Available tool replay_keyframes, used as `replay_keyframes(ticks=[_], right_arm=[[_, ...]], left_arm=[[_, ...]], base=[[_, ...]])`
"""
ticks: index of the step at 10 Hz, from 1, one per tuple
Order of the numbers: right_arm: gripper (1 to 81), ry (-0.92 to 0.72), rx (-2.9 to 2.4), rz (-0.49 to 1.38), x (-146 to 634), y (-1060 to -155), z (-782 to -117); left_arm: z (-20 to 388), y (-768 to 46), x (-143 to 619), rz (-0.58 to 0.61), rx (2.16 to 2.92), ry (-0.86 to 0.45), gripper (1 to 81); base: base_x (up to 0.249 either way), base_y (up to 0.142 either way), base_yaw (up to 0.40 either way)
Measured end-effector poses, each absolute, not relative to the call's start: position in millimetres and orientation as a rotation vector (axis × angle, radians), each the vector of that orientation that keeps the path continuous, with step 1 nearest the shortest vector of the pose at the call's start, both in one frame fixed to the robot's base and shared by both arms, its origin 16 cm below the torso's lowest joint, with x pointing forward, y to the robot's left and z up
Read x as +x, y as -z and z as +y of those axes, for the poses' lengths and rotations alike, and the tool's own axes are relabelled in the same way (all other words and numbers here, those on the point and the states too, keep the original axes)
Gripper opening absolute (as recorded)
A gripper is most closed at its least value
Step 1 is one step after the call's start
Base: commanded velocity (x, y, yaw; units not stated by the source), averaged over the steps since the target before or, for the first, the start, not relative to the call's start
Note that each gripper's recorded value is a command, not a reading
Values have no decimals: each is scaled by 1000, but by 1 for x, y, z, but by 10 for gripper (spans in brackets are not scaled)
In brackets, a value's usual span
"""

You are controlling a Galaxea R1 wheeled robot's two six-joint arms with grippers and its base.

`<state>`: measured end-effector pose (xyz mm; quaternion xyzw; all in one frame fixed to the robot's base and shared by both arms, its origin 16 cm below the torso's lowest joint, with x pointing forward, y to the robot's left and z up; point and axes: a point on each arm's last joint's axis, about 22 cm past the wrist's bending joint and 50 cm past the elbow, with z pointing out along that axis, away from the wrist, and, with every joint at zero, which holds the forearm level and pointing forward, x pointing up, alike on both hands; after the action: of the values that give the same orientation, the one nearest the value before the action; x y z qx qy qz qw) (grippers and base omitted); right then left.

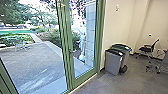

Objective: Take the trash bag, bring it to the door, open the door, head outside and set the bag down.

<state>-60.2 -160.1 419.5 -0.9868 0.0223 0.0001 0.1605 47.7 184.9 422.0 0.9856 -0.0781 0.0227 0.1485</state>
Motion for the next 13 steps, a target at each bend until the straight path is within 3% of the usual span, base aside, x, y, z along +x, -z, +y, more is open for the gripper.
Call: replay_keyframes(ticks=[13], right_arm=[[811,10,-2822,62,-55,-419,-162]], left_arm=[[180,-422,45,-228,2827,-63,10]], base=[[153,-71,0]])
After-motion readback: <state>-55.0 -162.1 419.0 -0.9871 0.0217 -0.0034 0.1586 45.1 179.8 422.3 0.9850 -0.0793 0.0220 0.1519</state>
